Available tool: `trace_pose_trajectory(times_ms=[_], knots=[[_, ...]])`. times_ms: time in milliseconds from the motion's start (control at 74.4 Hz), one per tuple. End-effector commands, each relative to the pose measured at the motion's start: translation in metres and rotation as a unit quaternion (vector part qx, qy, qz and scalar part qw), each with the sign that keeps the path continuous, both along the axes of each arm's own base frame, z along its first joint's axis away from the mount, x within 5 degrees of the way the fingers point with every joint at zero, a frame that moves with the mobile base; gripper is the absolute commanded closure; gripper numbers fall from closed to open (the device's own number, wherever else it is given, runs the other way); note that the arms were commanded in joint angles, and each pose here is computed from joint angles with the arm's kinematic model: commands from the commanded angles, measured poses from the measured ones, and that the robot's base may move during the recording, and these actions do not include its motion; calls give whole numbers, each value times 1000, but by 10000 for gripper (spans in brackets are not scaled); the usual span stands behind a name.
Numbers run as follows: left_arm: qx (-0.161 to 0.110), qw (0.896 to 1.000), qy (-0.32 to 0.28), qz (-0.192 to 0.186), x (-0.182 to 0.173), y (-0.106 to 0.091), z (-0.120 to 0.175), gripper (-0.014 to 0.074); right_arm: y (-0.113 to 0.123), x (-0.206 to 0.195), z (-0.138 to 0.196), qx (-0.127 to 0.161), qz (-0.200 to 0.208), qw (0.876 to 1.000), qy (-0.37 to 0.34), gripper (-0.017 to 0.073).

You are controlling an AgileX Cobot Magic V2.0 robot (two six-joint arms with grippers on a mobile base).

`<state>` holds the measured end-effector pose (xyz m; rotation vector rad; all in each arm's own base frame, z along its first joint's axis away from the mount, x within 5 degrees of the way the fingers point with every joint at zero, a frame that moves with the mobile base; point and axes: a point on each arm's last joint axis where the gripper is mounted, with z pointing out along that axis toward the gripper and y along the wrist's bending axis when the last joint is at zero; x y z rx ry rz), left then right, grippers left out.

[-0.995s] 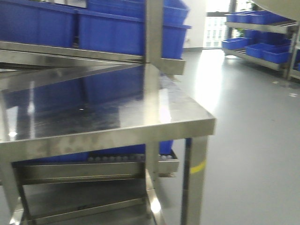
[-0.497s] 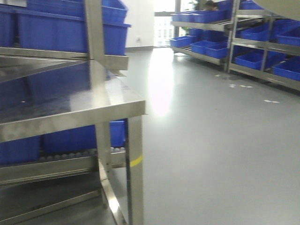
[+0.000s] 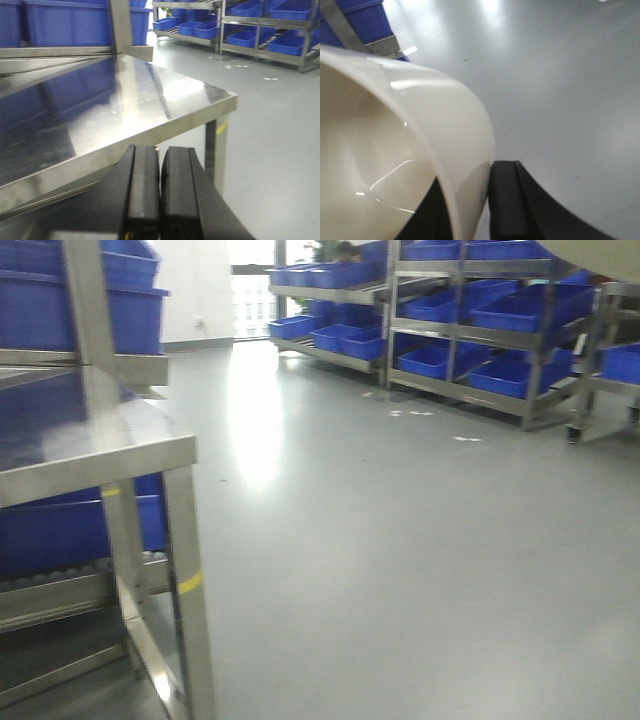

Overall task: Move white bin to right shelf second layer
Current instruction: 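Drive the base away from the table holding the bin in the right gripper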

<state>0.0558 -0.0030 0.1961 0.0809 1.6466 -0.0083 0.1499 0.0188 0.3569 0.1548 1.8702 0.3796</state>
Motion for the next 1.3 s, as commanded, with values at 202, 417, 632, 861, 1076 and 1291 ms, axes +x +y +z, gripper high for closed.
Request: trace_pose_trajectory(times_ms=[202,417,632,861,1076,1291], knots=[[-4,999,-32,-1,1,0,-4,509,-4,-1,21,13,-21,998,-66,504],[-4,999,-32,-1,1,0,-4,509,-4,-1,21,13,-21,998,-66,504],[-4,999,-32,-1,1,0,-4,509,-4,-1,21,13,-21,998,-66,504],[-4,999,-32,-1,1,0,-4,509,-4,-1,21,13,-21,998,-66,504],[-4,999,-32,-1,1,0,-4,509,-4,-1,21,13,-21,998,-66,504],[-4,999,-32,-1,1,0,-4,509,-4,-1,21,13,-20,998,-64,504]])
